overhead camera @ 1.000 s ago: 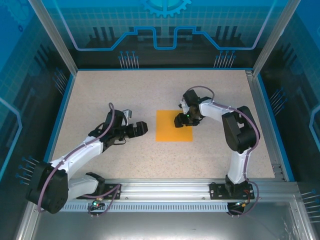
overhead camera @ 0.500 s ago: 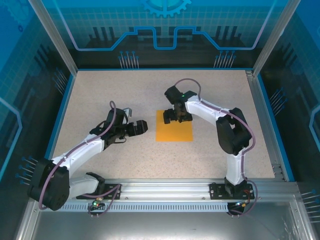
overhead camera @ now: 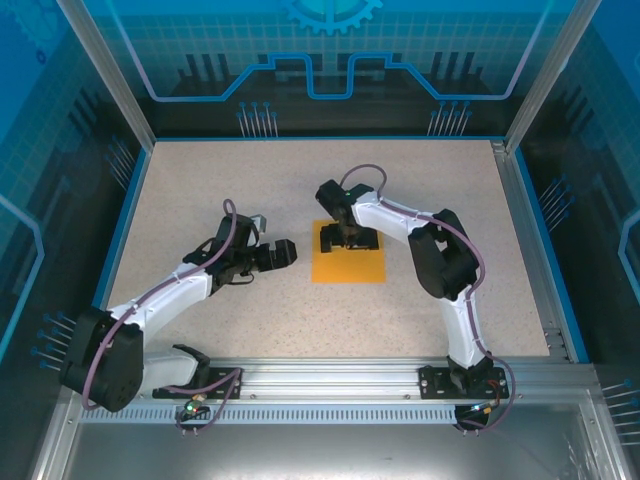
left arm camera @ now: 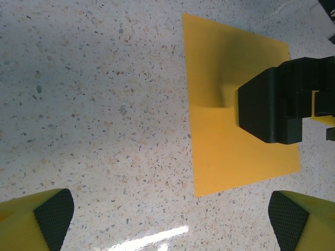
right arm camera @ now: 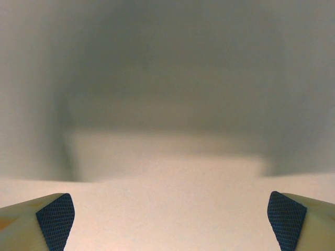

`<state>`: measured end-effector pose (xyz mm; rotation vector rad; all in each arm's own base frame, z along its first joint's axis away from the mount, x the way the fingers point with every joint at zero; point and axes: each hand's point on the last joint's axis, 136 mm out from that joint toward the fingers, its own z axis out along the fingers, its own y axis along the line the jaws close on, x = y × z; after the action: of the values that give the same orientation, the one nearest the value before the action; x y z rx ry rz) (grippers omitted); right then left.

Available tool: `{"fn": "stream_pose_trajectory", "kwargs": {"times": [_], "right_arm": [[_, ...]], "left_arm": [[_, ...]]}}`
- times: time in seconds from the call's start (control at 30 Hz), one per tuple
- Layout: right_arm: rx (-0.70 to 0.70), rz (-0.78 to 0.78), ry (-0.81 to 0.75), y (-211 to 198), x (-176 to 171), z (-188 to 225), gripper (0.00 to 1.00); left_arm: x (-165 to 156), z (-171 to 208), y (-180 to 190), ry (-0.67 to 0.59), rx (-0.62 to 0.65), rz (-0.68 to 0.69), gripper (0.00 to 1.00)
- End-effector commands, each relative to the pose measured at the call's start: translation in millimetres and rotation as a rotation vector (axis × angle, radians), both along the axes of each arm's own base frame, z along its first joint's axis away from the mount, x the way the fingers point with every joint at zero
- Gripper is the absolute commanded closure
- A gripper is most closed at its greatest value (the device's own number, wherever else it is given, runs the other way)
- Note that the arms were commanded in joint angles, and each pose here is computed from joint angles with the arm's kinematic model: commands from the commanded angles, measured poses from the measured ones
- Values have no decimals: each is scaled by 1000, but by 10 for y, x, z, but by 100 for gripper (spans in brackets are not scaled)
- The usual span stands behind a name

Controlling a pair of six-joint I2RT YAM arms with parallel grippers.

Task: Fold a paper plane with a square sheet of paper (pick it up from the middle)
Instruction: Fold the square sheet of paper in half at the center of the table.

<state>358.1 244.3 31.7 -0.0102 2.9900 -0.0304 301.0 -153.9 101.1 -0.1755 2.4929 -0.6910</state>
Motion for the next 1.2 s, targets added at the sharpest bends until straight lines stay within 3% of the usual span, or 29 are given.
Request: {"fn": "stream_pose_trajectory", "kwargs": {"times": [0.0, 0.5, 1.17], "right_arm": [[-32, -17, 33, -24, -36, -75, 1], [-41, 2, 147, -50, -240, -564, 1], [-4, 22, 147, -86, -232, -567, 7]], "left_arm": [[47, 62, -22, -16, 16, -16, 1], [35, 49, -12, -8, 25, -20, 1], [31, 49, -19, 1, 28, -26, 1]]}}
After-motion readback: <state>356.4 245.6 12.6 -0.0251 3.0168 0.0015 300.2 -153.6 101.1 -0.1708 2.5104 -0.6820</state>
